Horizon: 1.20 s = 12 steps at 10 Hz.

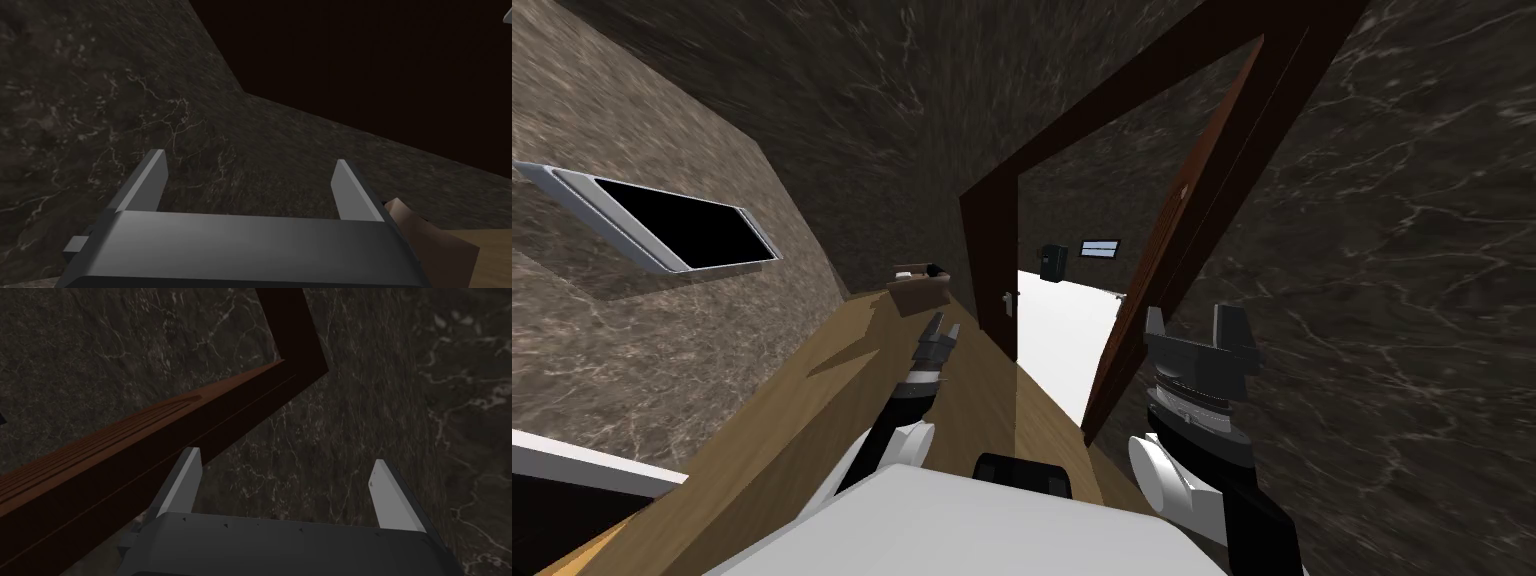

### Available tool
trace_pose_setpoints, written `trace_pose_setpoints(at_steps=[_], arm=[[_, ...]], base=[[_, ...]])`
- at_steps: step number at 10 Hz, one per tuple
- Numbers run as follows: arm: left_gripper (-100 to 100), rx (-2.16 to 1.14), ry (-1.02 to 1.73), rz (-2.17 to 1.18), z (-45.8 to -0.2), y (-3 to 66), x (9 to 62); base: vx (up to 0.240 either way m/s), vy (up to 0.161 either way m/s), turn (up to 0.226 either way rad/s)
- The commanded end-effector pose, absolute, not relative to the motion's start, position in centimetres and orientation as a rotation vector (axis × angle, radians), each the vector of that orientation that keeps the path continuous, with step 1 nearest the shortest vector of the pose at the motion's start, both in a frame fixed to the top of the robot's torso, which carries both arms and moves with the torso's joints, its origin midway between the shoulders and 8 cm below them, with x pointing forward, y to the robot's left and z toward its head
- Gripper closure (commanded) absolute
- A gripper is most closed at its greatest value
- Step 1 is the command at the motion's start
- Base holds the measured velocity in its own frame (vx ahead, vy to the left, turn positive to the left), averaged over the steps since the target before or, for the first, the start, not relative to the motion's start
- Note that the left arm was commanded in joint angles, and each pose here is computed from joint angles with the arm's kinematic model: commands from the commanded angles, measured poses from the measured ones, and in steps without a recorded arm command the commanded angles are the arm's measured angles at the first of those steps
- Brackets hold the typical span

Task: Push the door open

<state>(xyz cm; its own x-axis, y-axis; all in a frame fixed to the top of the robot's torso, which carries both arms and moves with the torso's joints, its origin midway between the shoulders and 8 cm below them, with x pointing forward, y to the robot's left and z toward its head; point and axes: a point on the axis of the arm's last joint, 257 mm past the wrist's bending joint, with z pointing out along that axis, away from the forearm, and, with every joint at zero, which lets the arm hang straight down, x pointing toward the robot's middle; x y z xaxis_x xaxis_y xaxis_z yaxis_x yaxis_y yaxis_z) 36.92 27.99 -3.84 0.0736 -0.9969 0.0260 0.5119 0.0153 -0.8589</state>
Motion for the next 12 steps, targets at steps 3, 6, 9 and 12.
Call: trace_pose_setpoints(at_steps=[3,6,9,12], arm=[[-100,-0.87,0.798,-1.382,-5.9,26.9,38.3],[-100,-0.894,0.845,-1.398,-7.9,25.9,39.5],[-100,-0.917,0.893,-1.412,-10.0,24.7,40.6],[-100,-0.942,0.948,-1.424,-12.3,23.4,41.8]], base=[[0.09,0.093,-0.098],[0.153,0.123,-0.1],[0.123,0.132,-0.117],[0.102,0.12,-0.098]])
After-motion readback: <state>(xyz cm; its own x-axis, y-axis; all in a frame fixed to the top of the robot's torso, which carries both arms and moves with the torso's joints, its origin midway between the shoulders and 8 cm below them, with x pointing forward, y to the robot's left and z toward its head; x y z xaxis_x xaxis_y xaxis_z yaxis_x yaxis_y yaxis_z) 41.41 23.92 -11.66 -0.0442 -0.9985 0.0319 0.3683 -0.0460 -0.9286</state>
